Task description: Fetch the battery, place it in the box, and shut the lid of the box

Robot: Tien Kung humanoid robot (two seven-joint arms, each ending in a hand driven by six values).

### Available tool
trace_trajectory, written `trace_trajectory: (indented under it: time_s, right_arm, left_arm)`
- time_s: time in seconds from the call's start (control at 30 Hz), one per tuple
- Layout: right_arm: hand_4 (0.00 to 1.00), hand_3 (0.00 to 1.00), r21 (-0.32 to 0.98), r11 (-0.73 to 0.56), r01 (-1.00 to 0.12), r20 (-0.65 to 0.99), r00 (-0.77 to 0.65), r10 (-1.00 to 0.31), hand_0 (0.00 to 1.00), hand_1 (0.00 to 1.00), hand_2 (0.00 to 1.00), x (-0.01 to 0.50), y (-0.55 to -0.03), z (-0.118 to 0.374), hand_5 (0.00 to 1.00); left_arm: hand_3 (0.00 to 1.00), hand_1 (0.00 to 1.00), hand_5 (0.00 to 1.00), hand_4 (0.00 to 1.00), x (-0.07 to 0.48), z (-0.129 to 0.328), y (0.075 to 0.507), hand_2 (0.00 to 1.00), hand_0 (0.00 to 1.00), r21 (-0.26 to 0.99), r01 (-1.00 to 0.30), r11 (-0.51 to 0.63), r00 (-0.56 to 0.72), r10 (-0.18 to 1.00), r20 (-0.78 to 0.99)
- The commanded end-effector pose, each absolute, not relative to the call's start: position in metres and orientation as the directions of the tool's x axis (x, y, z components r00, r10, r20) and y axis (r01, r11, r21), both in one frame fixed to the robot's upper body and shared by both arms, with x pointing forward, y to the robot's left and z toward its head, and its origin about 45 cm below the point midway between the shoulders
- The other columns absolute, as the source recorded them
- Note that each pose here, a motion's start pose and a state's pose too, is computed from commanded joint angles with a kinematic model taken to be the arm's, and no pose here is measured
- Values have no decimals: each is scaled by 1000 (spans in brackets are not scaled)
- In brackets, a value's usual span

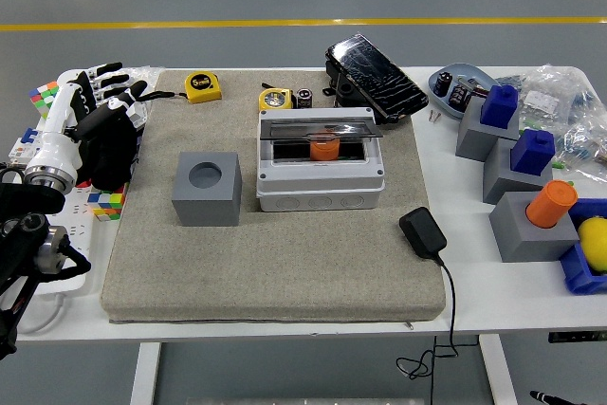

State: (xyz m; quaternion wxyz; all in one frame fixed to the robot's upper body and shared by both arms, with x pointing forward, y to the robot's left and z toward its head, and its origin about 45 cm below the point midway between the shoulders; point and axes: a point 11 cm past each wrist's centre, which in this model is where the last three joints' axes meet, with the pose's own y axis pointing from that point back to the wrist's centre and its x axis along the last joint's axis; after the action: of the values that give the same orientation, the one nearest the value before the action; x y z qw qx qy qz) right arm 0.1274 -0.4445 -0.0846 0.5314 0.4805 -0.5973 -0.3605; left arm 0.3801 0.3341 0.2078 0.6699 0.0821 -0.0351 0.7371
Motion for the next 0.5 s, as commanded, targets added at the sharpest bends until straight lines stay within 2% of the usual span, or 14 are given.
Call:
trace_trajectory:
  time_s: [0.5]
  right_arm:
    - [891,550,943,277,-188,287,29,-958,666,662,672,126,-444,-85,504]
  left_arm:
    - [741,726,405,998,379,205,334,714,636,69,-993,-98,-85,982,166]
